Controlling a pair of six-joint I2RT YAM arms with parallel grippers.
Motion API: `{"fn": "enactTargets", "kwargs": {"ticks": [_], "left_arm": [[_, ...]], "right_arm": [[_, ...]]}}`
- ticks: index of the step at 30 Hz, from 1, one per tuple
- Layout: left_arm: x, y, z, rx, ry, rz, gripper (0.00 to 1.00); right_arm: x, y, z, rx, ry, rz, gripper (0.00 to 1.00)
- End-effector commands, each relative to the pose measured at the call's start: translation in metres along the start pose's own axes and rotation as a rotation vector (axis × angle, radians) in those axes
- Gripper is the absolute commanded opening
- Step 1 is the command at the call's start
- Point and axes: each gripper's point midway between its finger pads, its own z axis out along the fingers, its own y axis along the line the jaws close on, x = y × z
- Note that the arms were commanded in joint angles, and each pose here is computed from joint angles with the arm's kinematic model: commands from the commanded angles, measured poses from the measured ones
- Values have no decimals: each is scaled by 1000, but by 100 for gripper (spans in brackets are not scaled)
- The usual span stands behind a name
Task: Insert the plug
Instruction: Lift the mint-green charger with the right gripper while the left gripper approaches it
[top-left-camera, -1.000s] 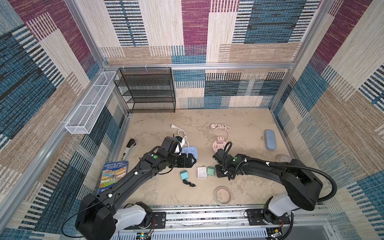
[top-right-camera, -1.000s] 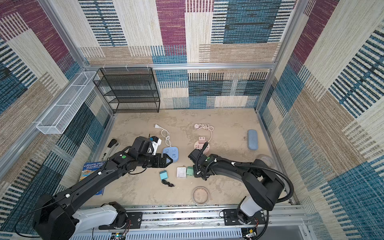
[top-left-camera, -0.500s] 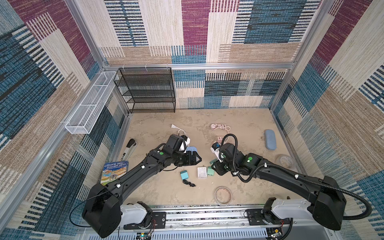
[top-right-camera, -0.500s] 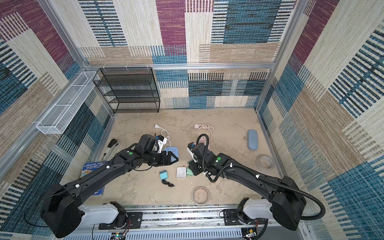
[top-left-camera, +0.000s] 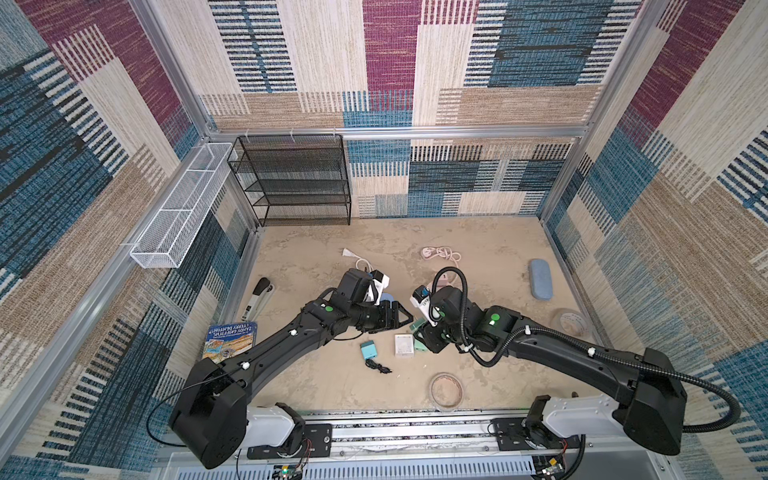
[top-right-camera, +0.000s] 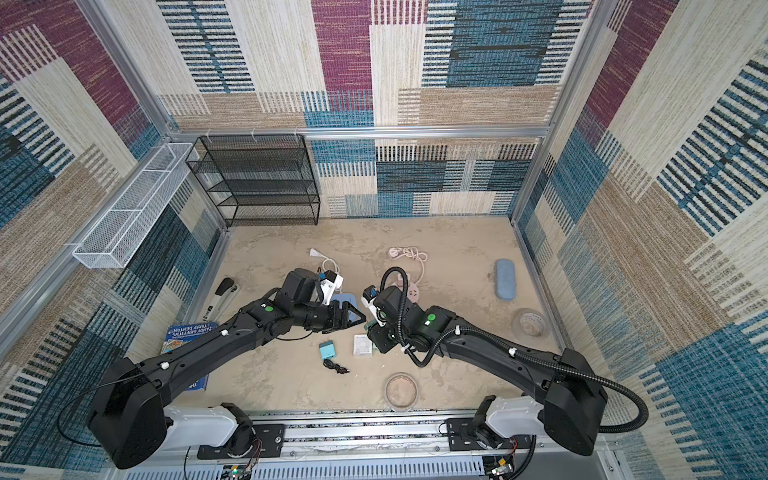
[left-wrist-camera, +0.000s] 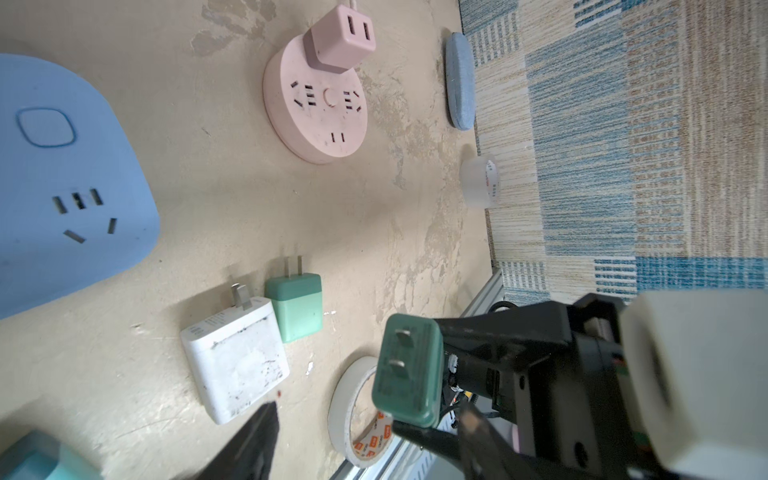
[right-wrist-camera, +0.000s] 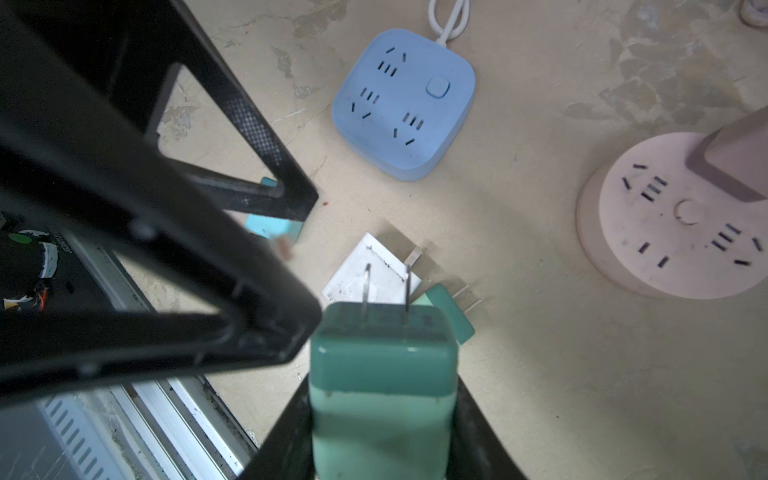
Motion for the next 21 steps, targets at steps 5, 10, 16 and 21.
{"fn": "enactTargets", "kwargs": {"ticks": [5, 10, 16, 21], "left_arm": [[3, -15, 5, 85, 36, -1, 64], [3, -22, 5, 123, 32, 3, 63], [4, -25, 8, 152, 35, -6, 49], [7, -23, 9, 152, 42, -11, 45]], "right_arm": [[-23, 9, -7, -32, -74, -33, 0], [-28, 13, -9, -45, -84, -39, 0], [-31, 18, -9, -67, -95, -43, 0], [-32, 20, -9, -70, -95, -47, 0]]}}
